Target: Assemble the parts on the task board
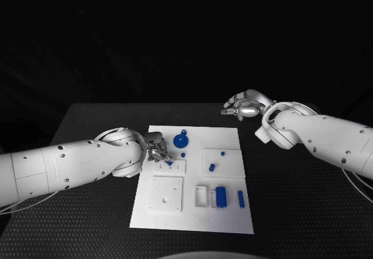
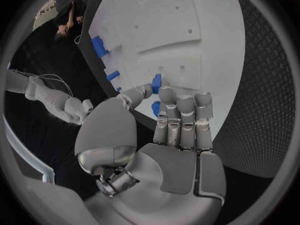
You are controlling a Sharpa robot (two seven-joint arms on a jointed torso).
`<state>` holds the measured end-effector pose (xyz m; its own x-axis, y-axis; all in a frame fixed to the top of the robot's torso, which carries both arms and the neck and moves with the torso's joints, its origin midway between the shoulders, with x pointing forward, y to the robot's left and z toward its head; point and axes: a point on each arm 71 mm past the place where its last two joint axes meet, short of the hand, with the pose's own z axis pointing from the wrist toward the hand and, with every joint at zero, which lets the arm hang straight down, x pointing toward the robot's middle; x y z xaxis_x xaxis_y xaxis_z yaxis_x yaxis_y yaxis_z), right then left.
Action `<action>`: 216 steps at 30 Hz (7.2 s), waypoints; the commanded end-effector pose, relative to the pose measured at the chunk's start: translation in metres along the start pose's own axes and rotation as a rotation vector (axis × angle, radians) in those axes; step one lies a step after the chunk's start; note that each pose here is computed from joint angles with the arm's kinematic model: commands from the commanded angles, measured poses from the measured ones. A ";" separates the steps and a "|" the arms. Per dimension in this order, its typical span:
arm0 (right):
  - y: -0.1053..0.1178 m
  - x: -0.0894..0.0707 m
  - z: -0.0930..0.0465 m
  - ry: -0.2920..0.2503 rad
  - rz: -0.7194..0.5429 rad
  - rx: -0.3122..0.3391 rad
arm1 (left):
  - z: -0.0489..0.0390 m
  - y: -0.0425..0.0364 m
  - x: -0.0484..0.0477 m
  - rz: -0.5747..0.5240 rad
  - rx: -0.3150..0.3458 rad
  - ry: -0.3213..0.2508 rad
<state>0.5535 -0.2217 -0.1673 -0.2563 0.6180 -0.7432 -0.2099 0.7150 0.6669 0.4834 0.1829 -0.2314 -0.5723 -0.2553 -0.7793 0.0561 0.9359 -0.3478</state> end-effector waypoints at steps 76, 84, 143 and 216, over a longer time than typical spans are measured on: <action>0.000 0.001 0.000 0.009 -0.001 -0.007 | 0.0021 0.0056 0.0193 -0.016 -0.044 0.007; 0.001 0.001 0.000 0.009 0.000 -0.007 | 0.0032 0.0092 0.0199 -0.076 -0.072 0.031; 0.000 0.000 0.000 0.010 -0.001 -0.006 | 0.0084 0.0101 0.0176 -0.003 -0.071 0.038; -0.001 0.003 0.000 0.018 0.004 -0.006 | 0.0087 -0.0070 0.0161 -0.035 -0.028 0.072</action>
<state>0.5534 -0.2222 -0.1688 -0.2599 0.6180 -0.7420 -0.2070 0.7149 0.6679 0.4812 0.1749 -0.2466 -0.6348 -0.2242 -0.7394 0.0345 0.9478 -0.3170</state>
